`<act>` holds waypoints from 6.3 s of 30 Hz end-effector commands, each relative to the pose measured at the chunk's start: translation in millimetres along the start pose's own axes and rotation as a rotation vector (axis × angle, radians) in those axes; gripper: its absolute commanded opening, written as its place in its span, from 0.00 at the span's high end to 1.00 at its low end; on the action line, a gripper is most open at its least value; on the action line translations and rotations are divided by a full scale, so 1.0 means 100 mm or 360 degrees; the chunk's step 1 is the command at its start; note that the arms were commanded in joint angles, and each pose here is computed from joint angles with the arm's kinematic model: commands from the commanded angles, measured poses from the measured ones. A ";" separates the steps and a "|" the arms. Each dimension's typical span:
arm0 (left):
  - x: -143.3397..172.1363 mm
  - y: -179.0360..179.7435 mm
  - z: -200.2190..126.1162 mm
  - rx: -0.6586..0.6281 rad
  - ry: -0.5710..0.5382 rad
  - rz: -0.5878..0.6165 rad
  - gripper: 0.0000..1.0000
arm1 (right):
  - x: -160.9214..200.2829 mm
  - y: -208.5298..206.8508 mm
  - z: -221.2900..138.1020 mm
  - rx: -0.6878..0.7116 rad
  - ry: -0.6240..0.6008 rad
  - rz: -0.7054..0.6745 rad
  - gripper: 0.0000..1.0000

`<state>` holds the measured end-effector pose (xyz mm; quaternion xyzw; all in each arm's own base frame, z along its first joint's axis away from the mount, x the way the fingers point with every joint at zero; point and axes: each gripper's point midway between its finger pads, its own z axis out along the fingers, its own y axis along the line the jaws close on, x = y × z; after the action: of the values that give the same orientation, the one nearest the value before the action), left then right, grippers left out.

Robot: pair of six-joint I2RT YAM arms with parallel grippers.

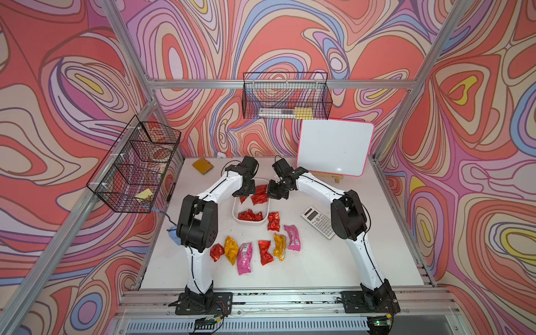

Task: Take the tea bags out of the storage box
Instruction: Pick up the tea bag from the storage box, then place the tea bag at the center of the board, then pick up the tea bag from the storage box, then place the tea bag at the center of the board, then pick up the tea bag from the storage box.

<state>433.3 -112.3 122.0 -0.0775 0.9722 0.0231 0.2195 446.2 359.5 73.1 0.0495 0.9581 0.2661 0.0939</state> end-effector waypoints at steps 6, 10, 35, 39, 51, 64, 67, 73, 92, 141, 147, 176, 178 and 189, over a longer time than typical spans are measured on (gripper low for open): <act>0.53 0.50 -0.53 0.0045 -0.0009 -0.0140 1.00 | -0.06 -0.07 -0.04 0.0038 -0.0017 -0.0032 0.96; 0.99 0.75 -0.46 0.0065 0.0086 -0.0223 1.00 | -0.06 -0.07 -0.05 0.0038 -0.0016 -0.0057 0.96; 0.79 0.51 -0.80 0.0345 -0.0013 -0.0223 0.56 | -0.13 -0.05 0.00 0.0048 -0.0041 -0.0109 0.96; 0.59 0.07 -0.82 0.0488 -0.0011 -0.0181 0.56 | -0.16 -0.03 -0.02 0.0048 -0.0048 -0.0110 0.96; 0.57 -0.40 -0.25 0.0530 0.0330 -0.0397 0.56 | -0.13 -0.07 0.05 0.0056 -0.0025 -0.0054 0.96; 0.89 -0.73 0.01 0.0491 0.0560 -0.1215 0.54 | -0.09 -0.14 0.07 0.0105 0.0006 -0.0029 0.96; 0.95 -0.62 0.01 0.0366 0.0563 -0.1254 0.53 | -0.09 -0.14 0.07 0.0106 0.0004 -0.0029 0.96; 1.04 -0.49 0.04 0.0242 0.0554 -0.1299 0.52 | -0.11 -0.13 0.08 0.0096 -0.0005 -0.0024 0.96; 1.02 -0.55 0.21 0.0262 0.0537 -0.1263 1.00 | -0.12 -0.15 0.08 0.0119 -0.0004 -0.0065 0.97; 0.76 -0.06 -0.72 0.0331 0.0188 -0.0144 0.63 | -0.53 -0.67 -0.22 0.0233 -0.0029 -0.0254 0.98; 0.62 -0.57 -0.92 0.0457 0.0137 -0.0382 0.64 | -0.51 -0.69 -0.20 0.0238 -0.0035 -0.0218 0.98; 0.87 -0.80 0.05 -0.0014 0.0361 -0.0626 0.51 | -0.47 -0.57 -0.29 0.0305 -0.0088 -0.0202 0.99; 0.89 -0.77 0.11 -0.0038 0.0372 -0.0629 0.51 | -0.46 -0.56 -0.29 0.0305 -0.0087 -0.0201 0.99; 0.96 -0.78 0.36 -0.0057 0.0399 -0.0604 0.60 | -0.40 -0.55 -0.26 0.0307 -0.0064 -0.0198 0.99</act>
<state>377.3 -206.6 55.9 -0.2664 0.9585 -0.0269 0.0977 484.8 297.9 72.2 0.0021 0.9749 0.1808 0.1303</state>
